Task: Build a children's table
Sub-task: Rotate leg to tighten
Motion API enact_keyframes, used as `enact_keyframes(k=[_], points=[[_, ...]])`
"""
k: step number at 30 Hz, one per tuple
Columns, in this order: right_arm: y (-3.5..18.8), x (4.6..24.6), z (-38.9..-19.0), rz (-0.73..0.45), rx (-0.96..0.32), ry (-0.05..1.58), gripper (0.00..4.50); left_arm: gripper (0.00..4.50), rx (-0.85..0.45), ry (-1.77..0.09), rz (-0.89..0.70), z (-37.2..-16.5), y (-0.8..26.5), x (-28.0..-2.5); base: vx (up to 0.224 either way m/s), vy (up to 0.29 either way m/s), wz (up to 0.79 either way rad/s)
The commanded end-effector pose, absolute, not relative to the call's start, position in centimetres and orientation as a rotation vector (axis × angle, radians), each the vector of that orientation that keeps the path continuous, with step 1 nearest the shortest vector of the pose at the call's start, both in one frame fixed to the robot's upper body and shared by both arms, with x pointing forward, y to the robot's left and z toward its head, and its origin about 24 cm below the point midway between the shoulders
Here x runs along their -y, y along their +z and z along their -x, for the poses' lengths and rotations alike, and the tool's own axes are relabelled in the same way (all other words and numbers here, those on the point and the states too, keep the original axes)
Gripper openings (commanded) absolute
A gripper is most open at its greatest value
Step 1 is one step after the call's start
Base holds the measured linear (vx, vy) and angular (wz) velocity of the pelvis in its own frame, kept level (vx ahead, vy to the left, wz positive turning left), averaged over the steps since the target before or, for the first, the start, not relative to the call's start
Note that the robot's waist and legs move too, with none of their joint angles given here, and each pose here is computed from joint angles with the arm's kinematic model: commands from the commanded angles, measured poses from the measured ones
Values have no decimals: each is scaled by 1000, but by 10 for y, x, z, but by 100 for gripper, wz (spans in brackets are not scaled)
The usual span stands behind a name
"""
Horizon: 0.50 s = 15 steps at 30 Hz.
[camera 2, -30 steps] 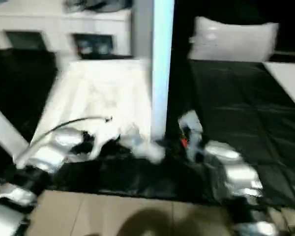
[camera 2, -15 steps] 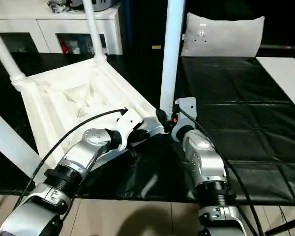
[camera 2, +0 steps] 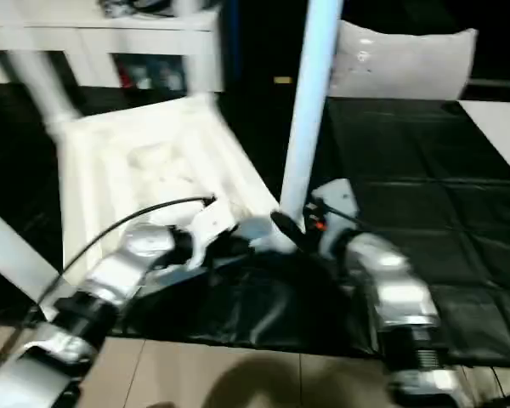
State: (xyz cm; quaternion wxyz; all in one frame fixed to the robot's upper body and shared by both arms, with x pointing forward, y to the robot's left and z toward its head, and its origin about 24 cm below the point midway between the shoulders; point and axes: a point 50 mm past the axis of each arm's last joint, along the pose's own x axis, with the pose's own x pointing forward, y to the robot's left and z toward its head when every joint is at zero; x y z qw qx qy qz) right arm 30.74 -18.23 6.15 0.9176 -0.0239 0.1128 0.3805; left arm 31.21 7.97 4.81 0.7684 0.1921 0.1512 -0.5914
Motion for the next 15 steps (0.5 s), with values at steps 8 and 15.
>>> enact_keyframes(k=[8, 15], points=[[70, 187, -281, 118, -244, 1231, 394, 0, -346, -1633, -533, -293, 48, -89, 0, 0, 0], [70, 184, -277, 93, -292, 1364, 337, 0, -349, -1730, -550, -291, 52, -93, 0, 0, 0]])
